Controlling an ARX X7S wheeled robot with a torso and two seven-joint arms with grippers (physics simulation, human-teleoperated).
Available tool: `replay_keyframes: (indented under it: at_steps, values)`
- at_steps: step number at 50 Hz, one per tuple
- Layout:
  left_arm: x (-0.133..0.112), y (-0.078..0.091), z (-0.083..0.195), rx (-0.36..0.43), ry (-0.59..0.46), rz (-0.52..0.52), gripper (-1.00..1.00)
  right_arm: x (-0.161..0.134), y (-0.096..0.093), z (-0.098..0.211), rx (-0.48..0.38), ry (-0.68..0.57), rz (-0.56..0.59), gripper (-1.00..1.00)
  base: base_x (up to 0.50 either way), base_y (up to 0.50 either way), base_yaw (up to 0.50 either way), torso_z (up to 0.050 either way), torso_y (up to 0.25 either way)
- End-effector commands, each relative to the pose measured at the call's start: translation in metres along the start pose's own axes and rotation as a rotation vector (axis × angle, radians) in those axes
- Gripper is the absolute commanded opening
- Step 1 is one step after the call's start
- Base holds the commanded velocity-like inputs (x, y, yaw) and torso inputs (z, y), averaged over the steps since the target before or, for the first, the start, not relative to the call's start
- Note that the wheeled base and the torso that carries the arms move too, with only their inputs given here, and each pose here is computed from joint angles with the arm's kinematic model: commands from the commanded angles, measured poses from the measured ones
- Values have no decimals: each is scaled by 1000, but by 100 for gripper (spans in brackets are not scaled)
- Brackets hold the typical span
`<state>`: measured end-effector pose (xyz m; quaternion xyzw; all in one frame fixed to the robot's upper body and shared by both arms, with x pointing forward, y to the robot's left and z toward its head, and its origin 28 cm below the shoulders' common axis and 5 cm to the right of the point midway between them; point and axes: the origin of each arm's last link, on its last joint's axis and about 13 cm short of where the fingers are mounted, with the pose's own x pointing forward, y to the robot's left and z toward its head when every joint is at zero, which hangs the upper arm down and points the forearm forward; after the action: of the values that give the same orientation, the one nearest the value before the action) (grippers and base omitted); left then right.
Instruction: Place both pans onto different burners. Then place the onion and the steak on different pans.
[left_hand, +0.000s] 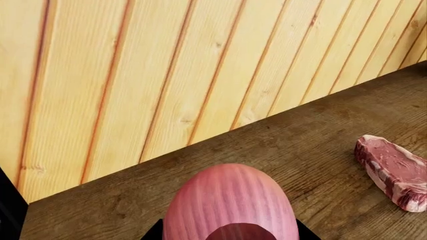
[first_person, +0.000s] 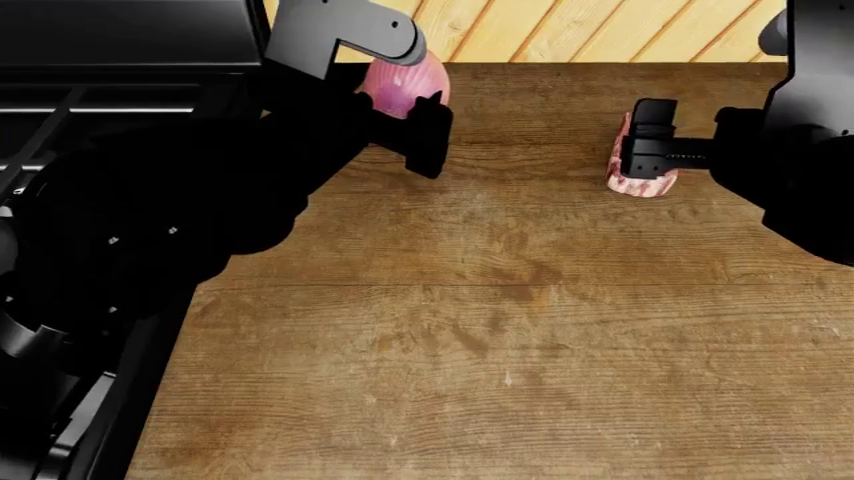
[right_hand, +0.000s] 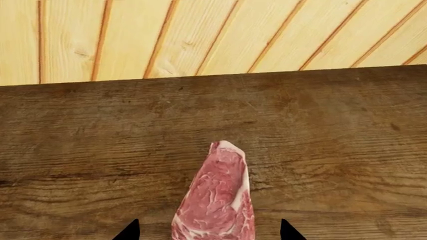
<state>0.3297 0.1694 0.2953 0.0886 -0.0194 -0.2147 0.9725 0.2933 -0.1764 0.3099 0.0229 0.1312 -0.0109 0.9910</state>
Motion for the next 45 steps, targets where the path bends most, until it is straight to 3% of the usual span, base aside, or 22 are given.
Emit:
replay_keyframes:
  at_steps: [1, 45]
  values:
    - [0, 0, 1, -8, -5, 4, -100, 8, 0, -3, 8, 14, -2, 100, 0, 0, 0, 0, 0]
    - [-2, 0, 5, -7, -13, 4, -100, 36, 3, -19, 31, 56, 8, 100, 0, 0, 0, 0, 0]
